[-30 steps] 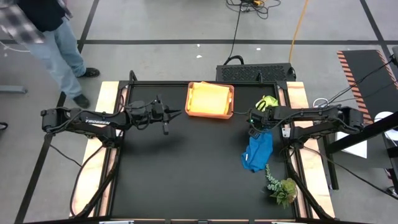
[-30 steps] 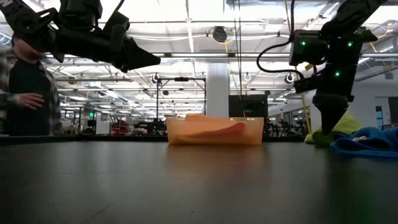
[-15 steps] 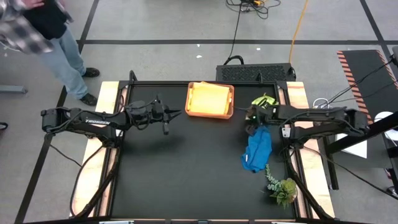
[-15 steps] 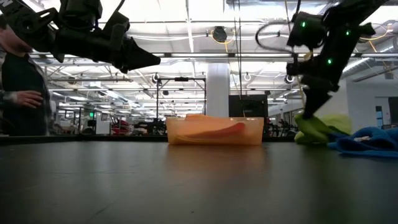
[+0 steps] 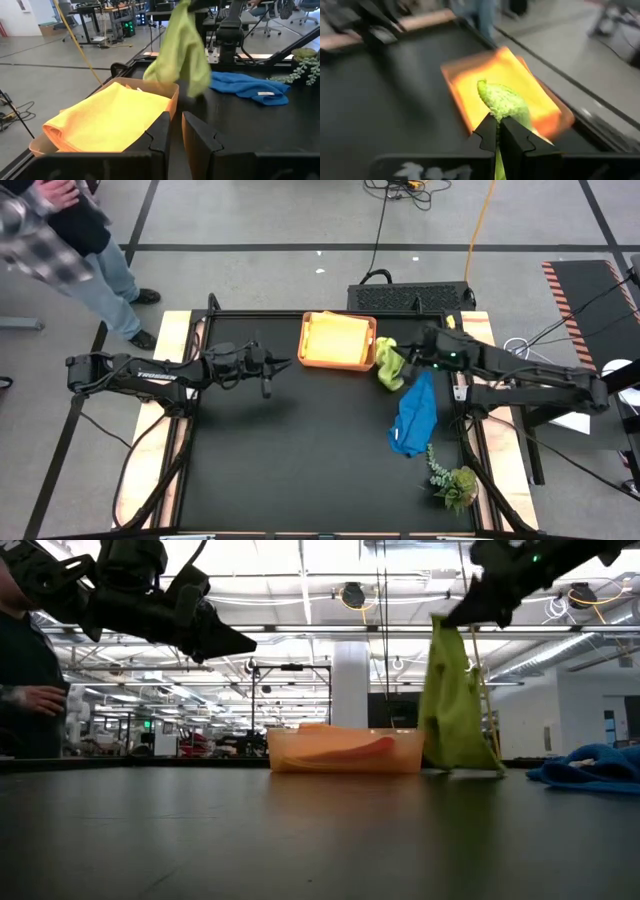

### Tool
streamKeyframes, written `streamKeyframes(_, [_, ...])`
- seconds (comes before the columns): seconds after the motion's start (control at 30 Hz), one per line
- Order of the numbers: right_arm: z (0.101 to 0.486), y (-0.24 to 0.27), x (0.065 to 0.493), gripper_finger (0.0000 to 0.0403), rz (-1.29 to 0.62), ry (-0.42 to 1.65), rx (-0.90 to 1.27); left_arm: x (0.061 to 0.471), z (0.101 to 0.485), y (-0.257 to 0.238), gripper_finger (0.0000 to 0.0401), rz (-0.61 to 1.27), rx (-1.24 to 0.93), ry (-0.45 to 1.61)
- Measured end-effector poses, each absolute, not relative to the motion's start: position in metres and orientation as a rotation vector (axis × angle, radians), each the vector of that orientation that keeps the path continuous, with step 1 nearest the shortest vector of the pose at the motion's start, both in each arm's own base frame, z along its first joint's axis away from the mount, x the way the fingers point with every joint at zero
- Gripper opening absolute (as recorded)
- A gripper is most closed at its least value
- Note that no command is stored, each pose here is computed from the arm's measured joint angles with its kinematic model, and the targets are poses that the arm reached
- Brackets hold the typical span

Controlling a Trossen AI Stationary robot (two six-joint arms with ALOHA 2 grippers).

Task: Fold microfiber towels
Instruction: Fold the green towel

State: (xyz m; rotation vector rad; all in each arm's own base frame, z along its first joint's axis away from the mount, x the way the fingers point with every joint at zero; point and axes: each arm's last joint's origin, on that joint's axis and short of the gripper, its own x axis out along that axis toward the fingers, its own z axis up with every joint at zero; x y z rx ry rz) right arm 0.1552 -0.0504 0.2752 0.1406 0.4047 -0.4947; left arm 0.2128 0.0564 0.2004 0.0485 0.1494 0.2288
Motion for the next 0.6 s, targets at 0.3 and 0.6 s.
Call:
streamKeyframes(0.3, [0.296, -0.040, 0.157, 0.0000, -0.281, 0.208, 0.142, 0.214, 0.201, 0.050, 0.0051, 0.199, 0.066, 0.149])
streamKeyframes(0.6, [0.291, -0.031, 0.177, 0.0000, -0.181, 0.210, 0.140, 0.216, 0.201, 0.044, 0.0051, 0.168, 0.086, 0.141])
